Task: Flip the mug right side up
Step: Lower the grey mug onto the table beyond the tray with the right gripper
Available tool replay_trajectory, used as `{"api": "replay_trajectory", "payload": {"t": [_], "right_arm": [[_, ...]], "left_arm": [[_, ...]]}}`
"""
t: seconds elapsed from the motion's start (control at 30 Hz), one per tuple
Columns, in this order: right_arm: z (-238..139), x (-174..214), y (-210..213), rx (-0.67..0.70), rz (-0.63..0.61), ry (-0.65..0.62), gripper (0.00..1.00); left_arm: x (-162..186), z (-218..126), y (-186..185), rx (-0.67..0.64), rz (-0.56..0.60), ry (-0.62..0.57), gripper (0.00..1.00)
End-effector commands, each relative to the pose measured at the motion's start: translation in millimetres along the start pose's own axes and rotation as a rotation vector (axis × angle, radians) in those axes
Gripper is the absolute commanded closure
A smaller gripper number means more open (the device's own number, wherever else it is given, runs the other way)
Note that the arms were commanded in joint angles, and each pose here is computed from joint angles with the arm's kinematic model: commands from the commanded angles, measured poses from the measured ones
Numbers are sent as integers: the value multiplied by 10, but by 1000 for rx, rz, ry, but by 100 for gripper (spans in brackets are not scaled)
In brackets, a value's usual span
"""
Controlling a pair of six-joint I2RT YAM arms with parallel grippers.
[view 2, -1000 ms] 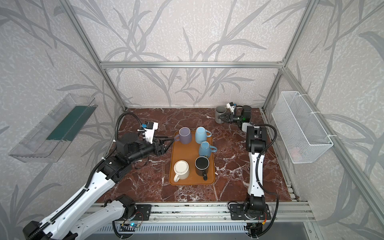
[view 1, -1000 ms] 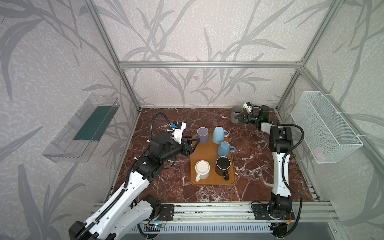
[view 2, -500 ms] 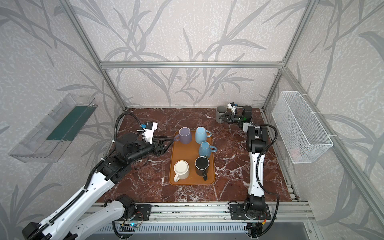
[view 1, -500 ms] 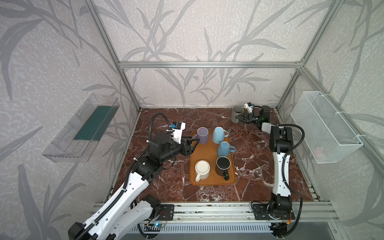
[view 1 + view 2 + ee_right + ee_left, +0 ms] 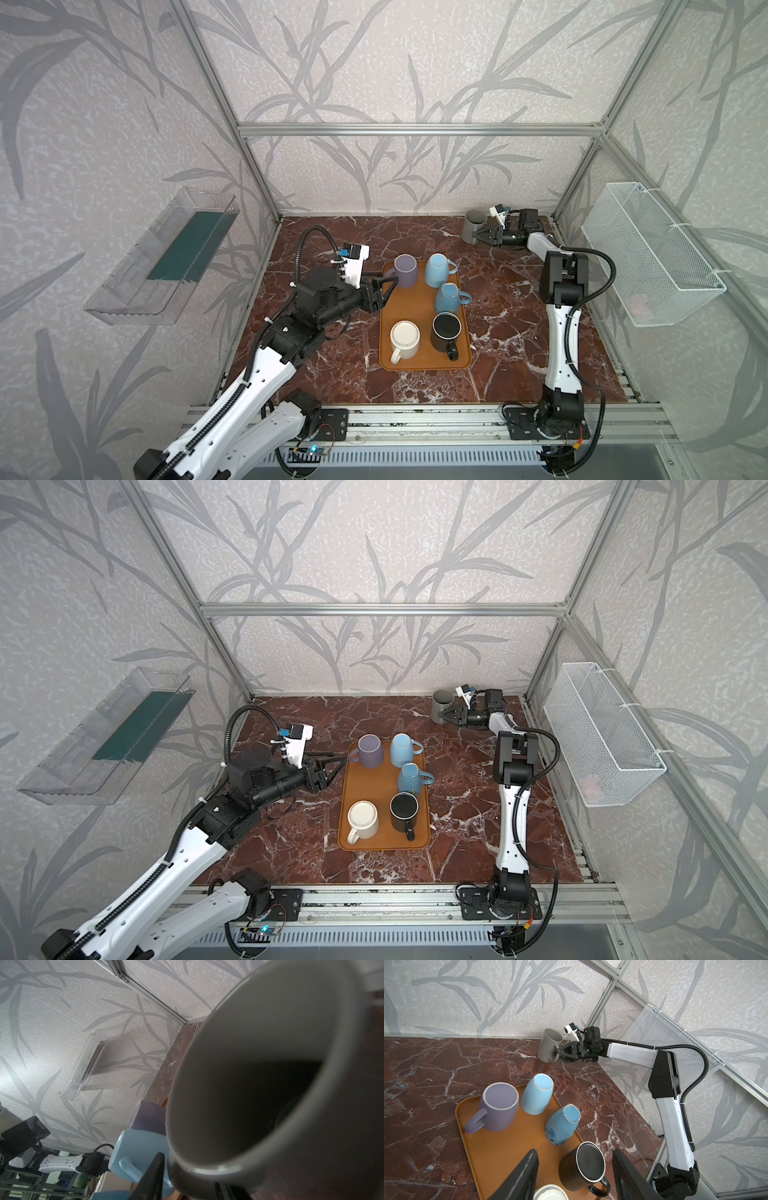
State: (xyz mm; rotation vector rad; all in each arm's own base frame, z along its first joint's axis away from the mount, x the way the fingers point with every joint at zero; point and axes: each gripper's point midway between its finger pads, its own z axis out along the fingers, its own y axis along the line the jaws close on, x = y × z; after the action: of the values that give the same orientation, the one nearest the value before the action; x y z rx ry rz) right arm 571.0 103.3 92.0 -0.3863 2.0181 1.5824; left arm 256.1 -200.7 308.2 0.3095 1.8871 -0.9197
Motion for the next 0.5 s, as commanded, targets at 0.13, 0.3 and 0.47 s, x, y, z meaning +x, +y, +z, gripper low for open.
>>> {"api": "replay_trajectory", "payload": {"t": [0.13, 0.3, 0.47], "right_arm": [[-69, 192, -75, 132, 29, 44, 55], [-105, 187, -44, 178, 11, 39, 50], [-172, 160, -5, 256, -14, 35, 47]], "left_arm": [[-13, -72, 24, -20, 14, -17, 40], [4, -83, 40, -30, 19, -11, 40], [19, -85, 62, -41, 21, -6, 40]]}}
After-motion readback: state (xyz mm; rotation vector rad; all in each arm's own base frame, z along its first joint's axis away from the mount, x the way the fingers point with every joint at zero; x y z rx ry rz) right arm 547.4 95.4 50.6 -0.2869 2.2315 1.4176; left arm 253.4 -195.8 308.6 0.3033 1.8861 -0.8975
